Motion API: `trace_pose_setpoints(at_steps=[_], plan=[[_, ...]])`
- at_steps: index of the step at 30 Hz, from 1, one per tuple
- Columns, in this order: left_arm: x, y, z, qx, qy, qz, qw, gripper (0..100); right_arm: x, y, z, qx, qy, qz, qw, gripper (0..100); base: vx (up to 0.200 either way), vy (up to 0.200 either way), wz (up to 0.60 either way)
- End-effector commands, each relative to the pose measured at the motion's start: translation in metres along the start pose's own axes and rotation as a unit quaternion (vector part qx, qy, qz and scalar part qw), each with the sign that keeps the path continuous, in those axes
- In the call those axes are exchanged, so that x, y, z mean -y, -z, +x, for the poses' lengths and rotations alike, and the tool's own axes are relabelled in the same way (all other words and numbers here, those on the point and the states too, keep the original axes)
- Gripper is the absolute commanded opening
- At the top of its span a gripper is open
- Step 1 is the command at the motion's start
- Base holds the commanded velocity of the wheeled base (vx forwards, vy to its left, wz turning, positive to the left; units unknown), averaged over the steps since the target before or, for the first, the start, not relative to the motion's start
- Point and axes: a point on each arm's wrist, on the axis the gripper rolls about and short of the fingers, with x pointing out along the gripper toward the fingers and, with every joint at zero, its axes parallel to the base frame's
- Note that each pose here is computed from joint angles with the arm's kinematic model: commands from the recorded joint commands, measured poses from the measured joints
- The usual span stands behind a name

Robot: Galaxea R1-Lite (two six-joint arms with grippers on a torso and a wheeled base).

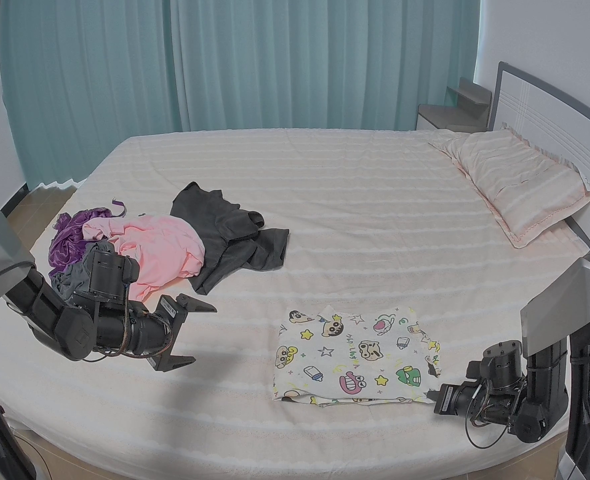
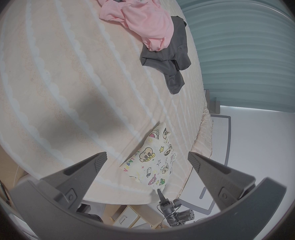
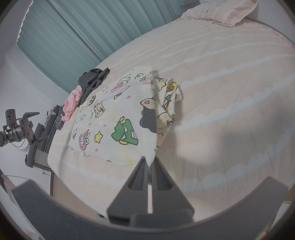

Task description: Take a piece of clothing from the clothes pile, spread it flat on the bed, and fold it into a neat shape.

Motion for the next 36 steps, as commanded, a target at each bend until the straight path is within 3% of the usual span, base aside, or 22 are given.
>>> trace_pose_setpoints(at_steps=[1,13,14,20,25,26,30,36], plan=[[0.0,0.0,0.0,0.0,0.0,-0.001,1.0,100,-0.001,-0.003,-0.013,0.005,-0.012,-0.002,0.9999,0,0.0,0.0,0.0],[0.0,0.0,0.0,0.0,0.0,0.0,1.0,100,0.003,0.005,-0.022,-0.023,-0.01,-0.017,0.9995,0,0.0,0.0,0.0],[0.0,0.0,0.0,0.0,0.0,0.0,1.0,100,0.003,0.005,-0.022,-0.026,-0.008,-0.018,0.9995,100,0.0,0.0,0.0],[0.0,0.0,0.0,0.0,0.0,0.0,1.0,100,0.001,0.002,-0.023,-0.014,-0.014,-0.023,0.9995,100,0.0,0.0,0.0],[0.0,0.0,0.001,0.0,0.0,-0.001,1.0,100,-0.004,-0.02,-0.022,0.041,-0.036,-0.021,0.9983,100,0.0,0.0,0.0],[0.0,0.0,0.001,0.0,0.0,-0.001,1.0,100,-0.007,-0.033,-0.017,0.073,-0.047,-0.02,0.996,100,0.0,0.0,0.0],[0.0,0.0,0.001,0.0,0.0,0.0,1.0,100,-0.015,-0.053,-0.001,0.111,-0.066,-0.02,0.9915,100,0.0,0.0,0.0],[0.0,0.0,0.001,0.0,0.0,0.0,1.0,100,-0.021,-0.074,0.034,0.101,-0.064,-0.015,0.9927,100,0.0,0.0,0.0]])
